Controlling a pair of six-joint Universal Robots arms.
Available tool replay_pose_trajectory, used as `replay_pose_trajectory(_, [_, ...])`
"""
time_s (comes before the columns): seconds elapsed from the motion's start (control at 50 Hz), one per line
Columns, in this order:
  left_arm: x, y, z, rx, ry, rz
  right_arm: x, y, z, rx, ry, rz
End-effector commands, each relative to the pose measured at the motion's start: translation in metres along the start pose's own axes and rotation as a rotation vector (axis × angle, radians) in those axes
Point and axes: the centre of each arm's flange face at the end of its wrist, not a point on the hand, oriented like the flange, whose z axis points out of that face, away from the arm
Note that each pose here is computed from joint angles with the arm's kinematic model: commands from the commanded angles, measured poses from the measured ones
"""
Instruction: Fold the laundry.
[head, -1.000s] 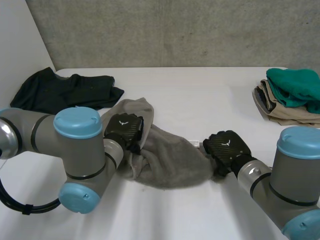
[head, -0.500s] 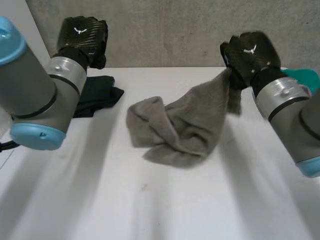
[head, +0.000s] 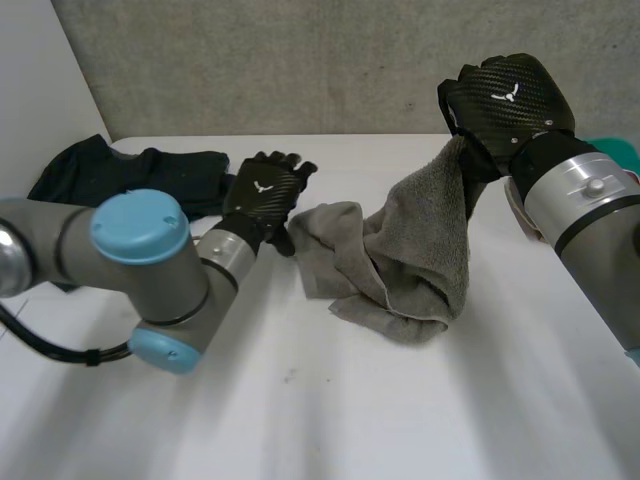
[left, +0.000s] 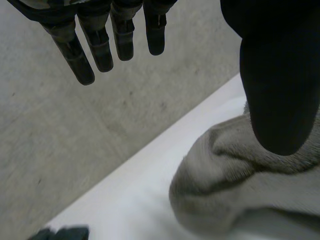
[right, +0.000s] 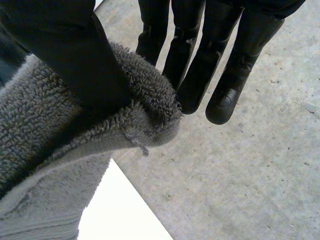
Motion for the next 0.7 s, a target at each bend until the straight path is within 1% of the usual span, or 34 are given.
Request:
replay_pose_trajectory(0.02, [0.021,0.018,0.028,0.123,0.185,0.013,0.001,-0.015,-0.015,0.03,-0.013,0.002])
replay_pose_trajectory(0.06, [0.028,0.023,0.029,0.132,0.238,0.015,0.001,-0.02,-0.02,0.045,-0.02,-0.001])
replay_pose_trajectory(0.08, [0.036,0.026,0.03,0.14,0.285,0.017,0.001,-0.021,-0.021,0.049,-0.021,-0.001])
replay_pose_trajectory(0.12, [0.043,0.032,0.031,0.138,0.313,0.014,0.0,-0.024,-0.024,0.056,-0.025,-0.002])
replay_pose_trajectory(0.28, [0.054,0.059,0.041,0.103,0.316,0.015,0.003,-0.024,-0.027,0.055,-0.02,-0.001])
replay_pose_trajectory(0.42, [0.052,0.058,0.044,0.114,0.304,0.06,0.005,-0.022,-0.027,0.042,-0.016,-0.001])
replay_pose_trajectory(0.54, [0.045,0.052,0.045,0.112,0.245,0.091,0.007,-0.024,-0.026,0.051,-0.01,-0.003])
replay_pose_trajectory(0.62, [0.032,0.032,0.044,0.123,0.161,0.131,0.009,-0.025,-0.024,0.056,-0.002,-0.005])
replay_pose_trajectory(0.66, [0.022,0.023,0.037,0.095,0.106,0.157,0.013,-0.025,-0.023,0.057,0.009,-0.009])
replay_pose_trajectory(0.7, [0.02,0.019,0.03,0.065,0.087,0.168,0.02,-0.024,-0.019,0.055,0.03,-0.016])
